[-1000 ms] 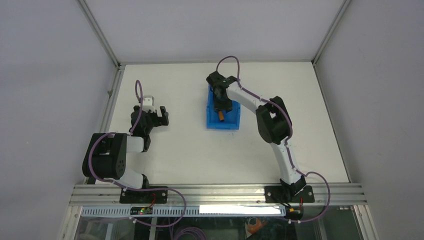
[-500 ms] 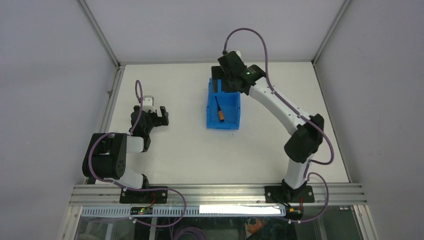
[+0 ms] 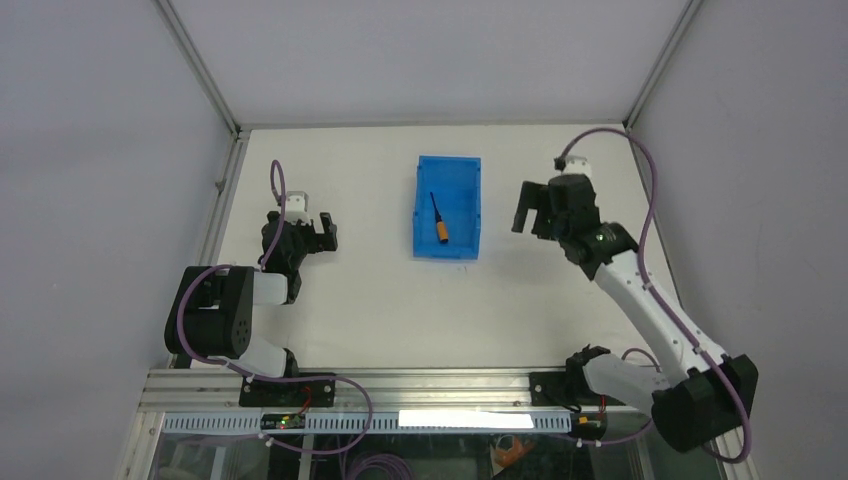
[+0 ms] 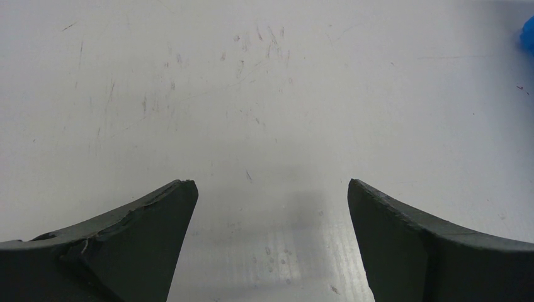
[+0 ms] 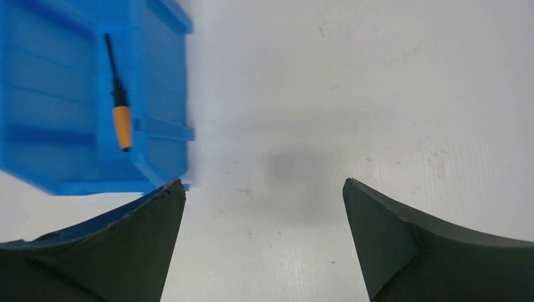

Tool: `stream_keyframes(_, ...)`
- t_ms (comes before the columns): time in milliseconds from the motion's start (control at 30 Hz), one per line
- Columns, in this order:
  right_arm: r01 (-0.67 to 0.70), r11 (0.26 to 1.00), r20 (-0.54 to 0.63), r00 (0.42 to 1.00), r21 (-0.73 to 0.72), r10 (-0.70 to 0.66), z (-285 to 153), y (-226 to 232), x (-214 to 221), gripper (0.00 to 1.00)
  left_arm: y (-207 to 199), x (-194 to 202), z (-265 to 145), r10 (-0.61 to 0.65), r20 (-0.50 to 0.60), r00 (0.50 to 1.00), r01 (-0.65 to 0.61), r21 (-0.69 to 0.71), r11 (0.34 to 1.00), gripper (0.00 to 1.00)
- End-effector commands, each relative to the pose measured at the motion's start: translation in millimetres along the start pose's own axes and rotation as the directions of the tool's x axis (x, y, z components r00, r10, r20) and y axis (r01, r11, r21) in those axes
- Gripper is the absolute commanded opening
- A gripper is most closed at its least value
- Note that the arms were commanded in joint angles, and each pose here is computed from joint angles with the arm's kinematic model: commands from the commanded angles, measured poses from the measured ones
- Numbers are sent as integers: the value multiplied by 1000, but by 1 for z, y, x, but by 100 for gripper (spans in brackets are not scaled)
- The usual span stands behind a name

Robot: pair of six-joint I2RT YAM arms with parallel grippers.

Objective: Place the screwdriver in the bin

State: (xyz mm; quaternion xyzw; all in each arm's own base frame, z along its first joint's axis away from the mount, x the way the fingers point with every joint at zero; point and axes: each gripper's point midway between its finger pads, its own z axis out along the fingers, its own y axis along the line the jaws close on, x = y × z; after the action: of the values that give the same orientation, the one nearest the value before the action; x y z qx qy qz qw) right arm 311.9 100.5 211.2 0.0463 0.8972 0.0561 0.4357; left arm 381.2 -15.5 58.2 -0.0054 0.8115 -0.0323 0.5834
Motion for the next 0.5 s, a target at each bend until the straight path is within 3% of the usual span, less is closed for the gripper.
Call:
stream_keyframes(0, -113, 991, 224, 970, 76, 94, 1, -37, 8, 99, -2, -25, 4, -9, 77, 997, 7, 22, 1000, 99)
stream_keyframes(100, -235, 964, 360, 916, 122, 178, -2, -67, 27, 99, -2, -24, 4, -9, 76, 997, 7, 23, 1000, 99)
stream_keyframes(333, -316, 903, 392, 900, 292, 189, -3, -119, 83, 99, -2, -24, 4, -9, 75, 997, 7, 22, 1000, 99)
stream_keyframes(467, -281, 913, 378, 912, 297, 158, -6, -118, 82, 99, -2, -24, 4, -9, 75, 997, 7, 22, 1000, 99)
